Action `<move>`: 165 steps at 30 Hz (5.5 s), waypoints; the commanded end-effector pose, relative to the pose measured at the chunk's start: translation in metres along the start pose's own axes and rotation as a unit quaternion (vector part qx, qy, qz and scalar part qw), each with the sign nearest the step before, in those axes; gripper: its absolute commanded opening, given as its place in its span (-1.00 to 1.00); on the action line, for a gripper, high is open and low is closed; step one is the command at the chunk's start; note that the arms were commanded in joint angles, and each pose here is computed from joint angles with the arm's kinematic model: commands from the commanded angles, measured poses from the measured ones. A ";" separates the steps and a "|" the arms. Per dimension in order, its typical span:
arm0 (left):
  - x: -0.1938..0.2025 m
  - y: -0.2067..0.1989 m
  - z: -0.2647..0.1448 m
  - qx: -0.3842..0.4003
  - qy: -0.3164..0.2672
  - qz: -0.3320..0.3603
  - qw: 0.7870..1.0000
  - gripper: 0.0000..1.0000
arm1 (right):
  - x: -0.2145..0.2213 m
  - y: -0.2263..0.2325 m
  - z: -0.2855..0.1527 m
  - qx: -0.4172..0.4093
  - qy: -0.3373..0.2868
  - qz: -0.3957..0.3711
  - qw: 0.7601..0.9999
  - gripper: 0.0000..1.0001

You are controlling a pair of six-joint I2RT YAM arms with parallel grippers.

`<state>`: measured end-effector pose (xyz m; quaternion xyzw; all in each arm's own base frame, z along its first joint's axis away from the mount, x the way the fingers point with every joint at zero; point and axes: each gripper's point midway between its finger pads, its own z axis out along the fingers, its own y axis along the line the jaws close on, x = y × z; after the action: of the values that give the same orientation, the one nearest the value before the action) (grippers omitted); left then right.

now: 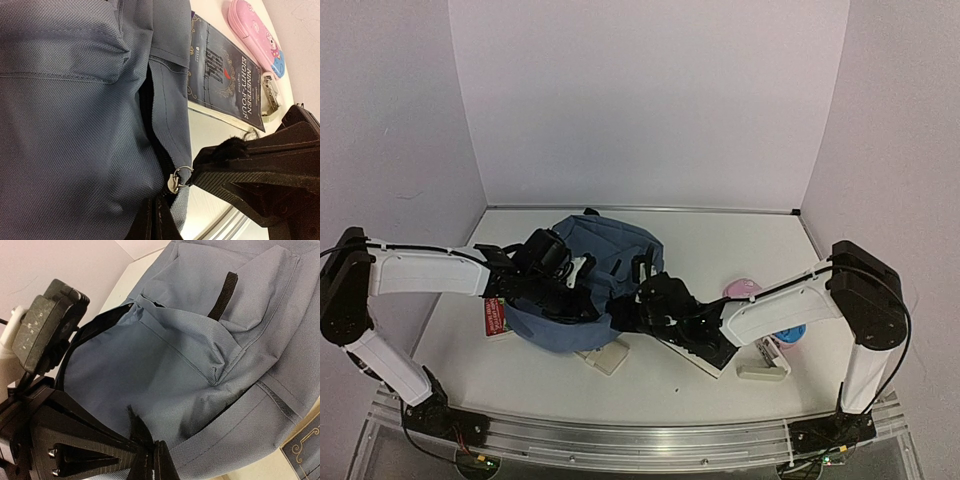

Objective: Pack the student bag
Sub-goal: Unzip the student bag at the center of the board.

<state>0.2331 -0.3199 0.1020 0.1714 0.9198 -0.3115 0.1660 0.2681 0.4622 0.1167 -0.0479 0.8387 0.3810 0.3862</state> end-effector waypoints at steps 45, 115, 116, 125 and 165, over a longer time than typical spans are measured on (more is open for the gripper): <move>0.038 -0.031 -0.043 0.060 -0.023 0.021 0.998 -1.00 | -0.120 -0.143 -0.008 0.160 -0.123 0.023 0.979 -1.00; 0.047 0.138 -0.121 -0.108 -0.162 -0.377 0.905 0.93 | 0.044 0.080 0.045 -0.045 0.121 -0.327 0.936 0.60; 0.049 0.139 -0.117 -0.110 -0.155 -0.381 0.905 0.90 | 0.047 0.080 0.045 -0.046 0.124 -0.329 0.935 0.61; 0.073 0.151 -0.098 -0.104 -0.141 -0.425 0.888 -0.15 | 0.082 0.073 0.044 -0.026 0.152 -0.361 0.920 0.64; 0.113 0.167 -0.081 -0.125 -0.108 -0.440 0.883 -0.88 | -0.045 0.082 0.047 0.132 -0.042 -0.229 0.963 -1.00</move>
<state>0.2029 -0.1393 0.0450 -0.2931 0.8952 -0.3038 0.1428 0.2301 0.5810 0.0699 -0.3092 0.8409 0.1742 0.4085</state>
